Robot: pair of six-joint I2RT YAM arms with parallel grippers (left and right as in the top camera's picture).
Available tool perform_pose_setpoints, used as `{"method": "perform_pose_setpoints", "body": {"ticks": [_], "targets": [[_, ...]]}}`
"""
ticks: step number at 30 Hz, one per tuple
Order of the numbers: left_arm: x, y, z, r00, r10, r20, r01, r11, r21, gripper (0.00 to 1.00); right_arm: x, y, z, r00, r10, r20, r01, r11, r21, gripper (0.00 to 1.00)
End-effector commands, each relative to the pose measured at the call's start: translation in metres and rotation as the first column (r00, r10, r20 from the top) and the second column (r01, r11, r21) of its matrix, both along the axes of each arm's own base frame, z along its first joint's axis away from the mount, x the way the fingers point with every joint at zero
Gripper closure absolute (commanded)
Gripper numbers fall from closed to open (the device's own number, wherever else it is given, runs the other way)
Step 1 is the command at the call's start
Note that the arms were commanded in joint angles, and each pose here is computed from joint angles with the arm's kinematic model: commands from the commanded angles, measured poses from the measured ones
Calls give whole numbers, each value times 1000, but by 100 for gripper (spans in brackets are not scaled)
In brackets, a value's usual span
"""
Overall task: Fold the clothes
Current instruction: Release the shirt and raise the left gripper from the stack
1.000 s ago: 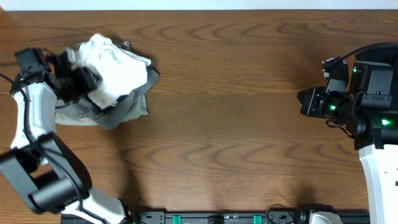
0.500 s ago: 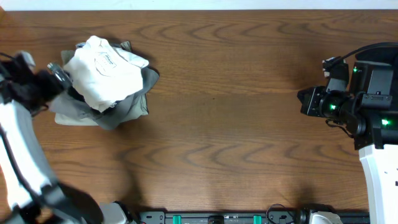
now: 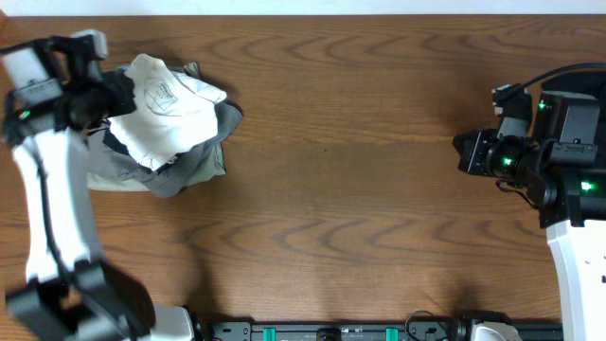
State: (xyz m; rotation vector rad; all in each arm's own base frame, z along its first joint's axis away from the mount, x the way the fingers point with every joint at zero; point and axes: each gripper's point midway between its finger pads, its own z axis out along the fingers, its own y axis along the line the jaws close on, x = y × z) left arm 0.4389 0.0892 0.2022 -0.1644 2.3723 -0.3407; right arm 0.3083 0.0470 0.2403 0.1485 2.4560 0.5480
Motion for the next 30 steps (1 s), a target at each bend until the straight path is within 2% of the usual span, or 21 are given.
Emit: {"method": "perform_pose_setpoints", "body": {"ticks": [1, 3, 4, 6, 7, 8, 10, 13, 16, 20, 25, 28, 30], "targets": [[10, -1, -60, 992, -62, -109, 62, 998, -5, 92, -5, 2, -3, 1000, -1, -30, 1, 1000, 17, 96], [11, -1, -90, 983, -64, -171, 60, 998, -34, 84, -8, 2, -6, 999, -1, -49, 2, 1000, 17, 94], [10, -1, -104, 977, -67, -202, 59, 997, -47, 83, -9, 2, -6, 999, -1, -52, 1, 1000, 18, 94], [7, -3, -121, 966, -72, -247, 57, 996, -67, 66, -9, 2, -6, 999, -1, -52, 2, 1000, 18, 94], [5, -3, -125, 963, -73, -261, 56, 996, -73, 64, -9, 2, -6, 999, -1, -51, 1, 1000, 18, 94], [4, -4, -126, 962, -74, -264, 56, 996, -75, 59, -9, 2, -6, 999, -1, -49, 1, 1000, 18, 94], [6, -5, -113, 968, -78, -238, 63, 995, -71, 38, -8, 2, -5, 999, 6, -42, -5, 1000, 13, 94], [8, -8, -74, 982, -79, -169, 72, 996, -44, 24, -7, 2, -4, 999, 15, -28, -15, 1000, 5, 94], [3, -12, -11, 996, -53, -65, 51, 998, -23, 16, -2, 2, 3, 999, 44, 24, -44, 999, -21, 93], [-22, -40, 78, 991, -100, 87, 100, 995, 7, 13, 6, 14, 30, 983, 103, 155, -107, 994, 17, 91], [-85, -95, 143, 955, -241, 174, 228, 969, 91, 11, 3, 31, 81, 915, 172, 364, -200, 979, 42, 81], [-129, -123, 159, 937, -301, 175, 284, 952, 115, 8, -12, 32, 104, 880, 174, 441, -203, 979, 18, 70], [-158, -126, 159, 946, -291, 140, 269, 950, 157, 2, -23, 33, 116, 854, 186, 485, -209, 978, -8, 63]]}}
